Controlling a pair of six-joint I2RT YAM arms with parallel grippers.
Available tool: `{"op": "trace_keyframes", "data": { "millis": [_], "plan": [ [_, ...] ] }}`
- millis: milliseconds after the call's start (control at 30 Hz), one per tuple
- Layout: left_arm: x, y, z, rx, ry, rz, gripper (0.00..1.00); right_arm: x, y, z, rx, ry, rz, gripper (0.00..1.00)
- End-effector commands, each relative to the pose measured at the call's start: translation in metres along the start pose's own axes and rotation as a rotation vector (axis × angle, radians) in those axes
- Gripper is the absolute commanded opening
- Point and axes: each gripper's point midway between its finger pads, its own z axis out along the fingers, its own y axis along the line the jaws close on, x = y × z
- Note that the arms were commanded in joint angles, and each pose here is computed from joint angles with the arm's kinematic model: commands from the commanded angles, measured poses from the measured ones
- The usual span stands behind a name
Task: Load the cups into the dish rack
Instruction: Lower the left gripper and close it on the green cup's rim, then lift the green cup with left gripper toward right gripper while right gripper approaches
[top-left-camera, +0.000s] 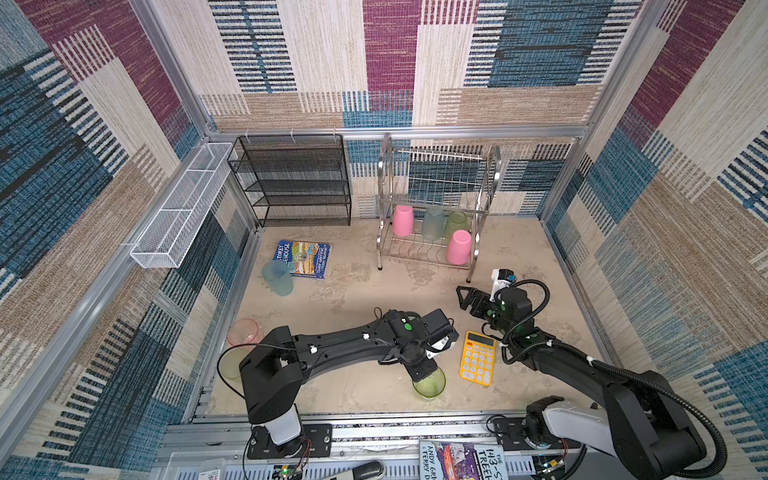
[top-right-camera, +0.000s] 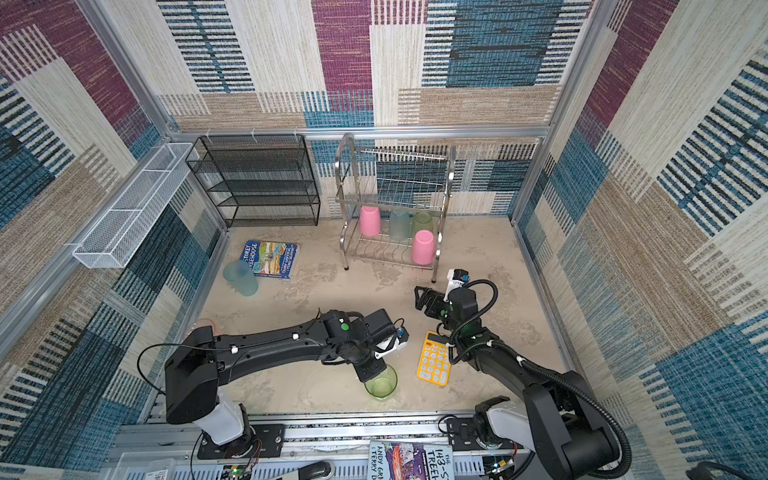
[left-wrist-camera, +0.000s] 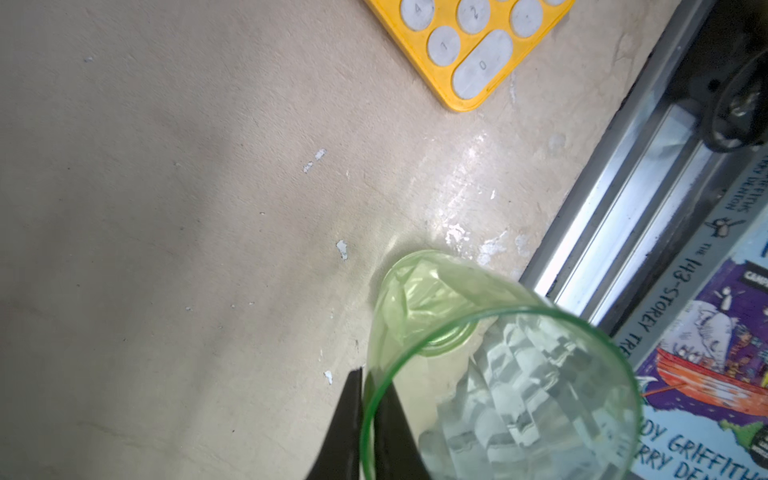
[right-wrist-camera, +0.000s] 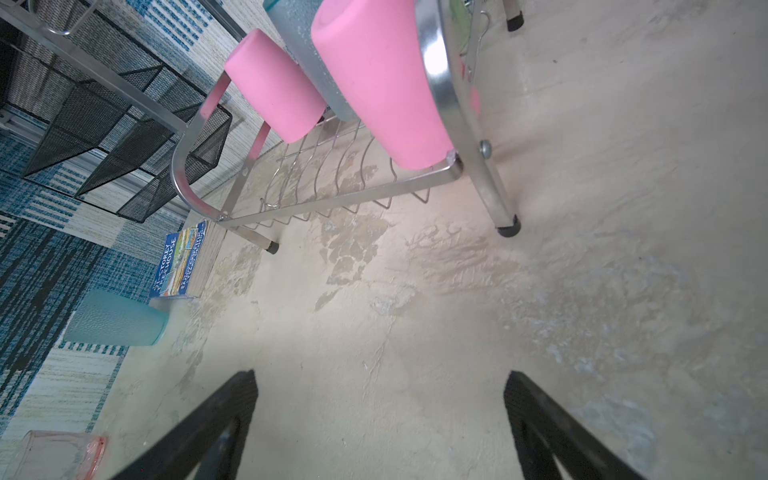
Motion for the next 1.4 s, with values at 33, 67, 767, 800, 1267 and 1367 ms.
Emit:
{"op": "trace_keyframes", "data": {
  "millis": [33, 67, 767, 800, 1267, 1367],
  "plan": [
    [-0.001, 0.003, 0.001, -0.016, 0.006, -0.014, 0.04, -0.002, -0.004, 0.000, 0.022, -0.014, 0.011, 0.95],
    [-0.002, 0.003, 0.000, -0.019, 0.003, -0.014, 0.04, -0.002, -0.004, 0.000, 0.022, -0.015, 0.010, 0.95],
    [-0.020, 0.038, -0.040, -0.045, -0.120, -0.061, 0.00, -0.002, -0.009, 0.000, 0.047, -0.016, 0.014, 0.95],
    [-0.023, 0.042, -0.045, -0.039, -0.142, -0.073, 0.00, -0.002, -0.010, 0.001, 0.048, -0.015, 0.015, 0.95],
    [-0.065, 0.149, -0.144, -0.028, -0.559, -0.299, 0.00, -0.004, -0.014, 0.003, 0.082, -0.030, -0.005, 0.92],
    [-0.067, 0.169, -0.154, -0.009, -0.631, -0.386, 0.00, -0.007, -0.005, 0.008, 0.076, -0.014, -0.012, 0.92]
  ]
}}
